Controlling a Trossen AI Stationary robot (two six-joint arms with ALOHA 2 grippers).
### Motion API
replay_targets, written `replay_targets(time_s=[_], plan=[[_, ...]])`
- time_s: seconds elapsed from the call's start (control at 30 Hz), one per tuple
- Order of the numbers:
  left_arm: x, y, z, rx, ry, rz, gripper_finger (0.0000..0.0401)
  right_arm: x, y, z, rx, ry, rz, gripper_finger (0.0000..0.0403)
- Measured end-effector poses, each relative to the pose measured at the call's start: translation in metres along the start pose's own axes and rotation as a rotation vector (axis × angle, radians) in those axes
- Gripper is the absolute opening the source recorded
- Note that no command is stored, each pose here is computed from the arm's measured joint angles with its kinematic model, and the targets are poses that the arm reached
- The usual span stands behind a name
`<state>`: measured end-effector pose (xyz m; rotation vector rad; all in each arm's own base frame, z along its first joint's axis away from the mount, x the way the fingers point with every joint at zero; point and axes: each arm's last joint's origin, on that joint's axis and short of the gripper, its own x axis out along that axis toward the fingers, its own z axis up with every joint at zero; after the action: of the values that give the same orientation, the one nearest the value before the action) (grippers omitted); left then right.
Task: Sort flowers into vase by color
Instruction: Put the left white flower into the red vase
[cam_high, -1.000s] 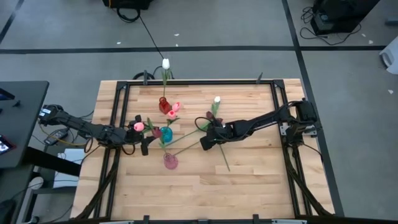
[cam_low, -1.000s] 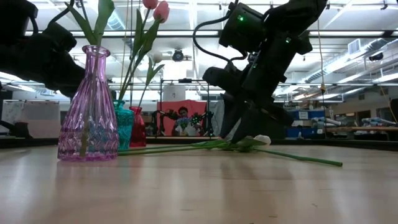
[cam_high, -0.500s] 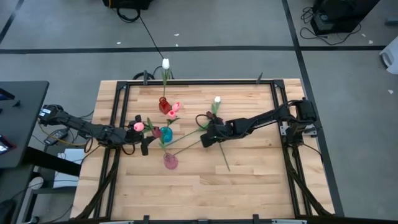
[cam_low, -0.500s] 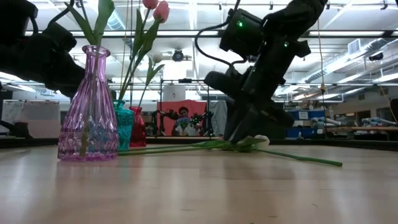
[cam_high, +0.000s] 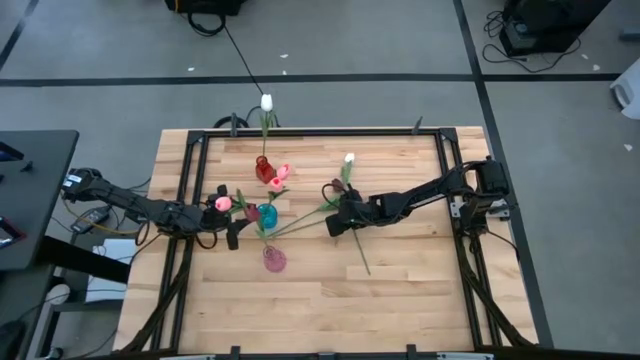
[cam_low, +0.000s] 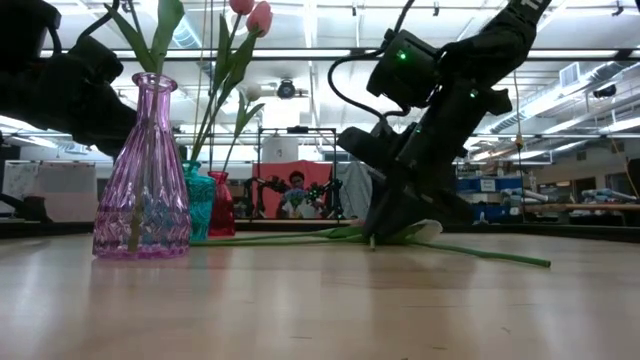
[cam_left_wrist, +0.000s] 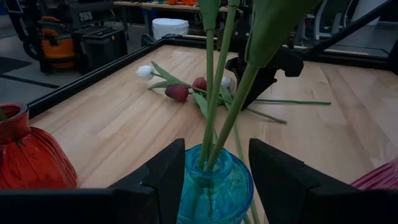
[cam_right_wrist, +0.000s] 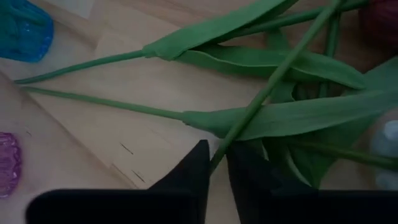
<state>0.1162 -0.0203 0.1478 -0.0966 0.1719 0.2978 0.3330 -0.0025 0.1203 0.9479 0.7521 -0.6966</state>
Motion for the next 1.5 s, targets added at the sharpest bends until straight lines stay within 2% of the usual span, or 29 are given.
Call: replay_targets(time_s=[0.17, 0.33, 0.53, 0.8, 0.9, 1.03, 1.4, 1.5], plan=[[0.000, 0.000, 0.000, -0.001, 0.000, 0.000, 0.0184, 0.000, 0.001, 0.000, -0.047, -0.005, 0.007, 0.0012], [0.000, 0.000, 0.002, -0.017, -0.002, -0.004, 0.0184, -0.005, 0.010, 0.004, -0.119, -0.006, 0.041, 0.0014], [-0.001, -0.004, 0.015, -0.001, -0.026, -0.067, 0.0184, -0.031, 0.030, 0.013, -0.207, -0.065, 0.134, 0.0006], [-0.003, -0.007, 0.036, -0.004, -0.064, -0.084, 0.0182, -0.080, 0.050, 0.012, -0.373, -0.291, 0.189, 0.0006], [-0.005, -0.009, 0.045, 0.012, -0.004, -0.112, 0.0177, -0.094, 0.056, 0.009, -0.378, -0.335, 0.226, 0.0006], [-0.011, -0.006, 0.054, 0.067, 0.114, -0.052, 0.0173, -0.105, 0.061, 0.003, -0.402, -0.357, 0.264, 0.0006], [-0.037, 0.001, 0.109, 0.115, 0.181, -0.039, 0.0179, -0.116, 0.070, -0.009, -0.427, -0.411, 0.319, 0.0006], [-0.045, 0.003, 0.119, 0.102, 0.222, -0.088, 0.0183, -0.117, 0.072, -0.011, -0.435, -0.417, 0.329, 0.0006]])
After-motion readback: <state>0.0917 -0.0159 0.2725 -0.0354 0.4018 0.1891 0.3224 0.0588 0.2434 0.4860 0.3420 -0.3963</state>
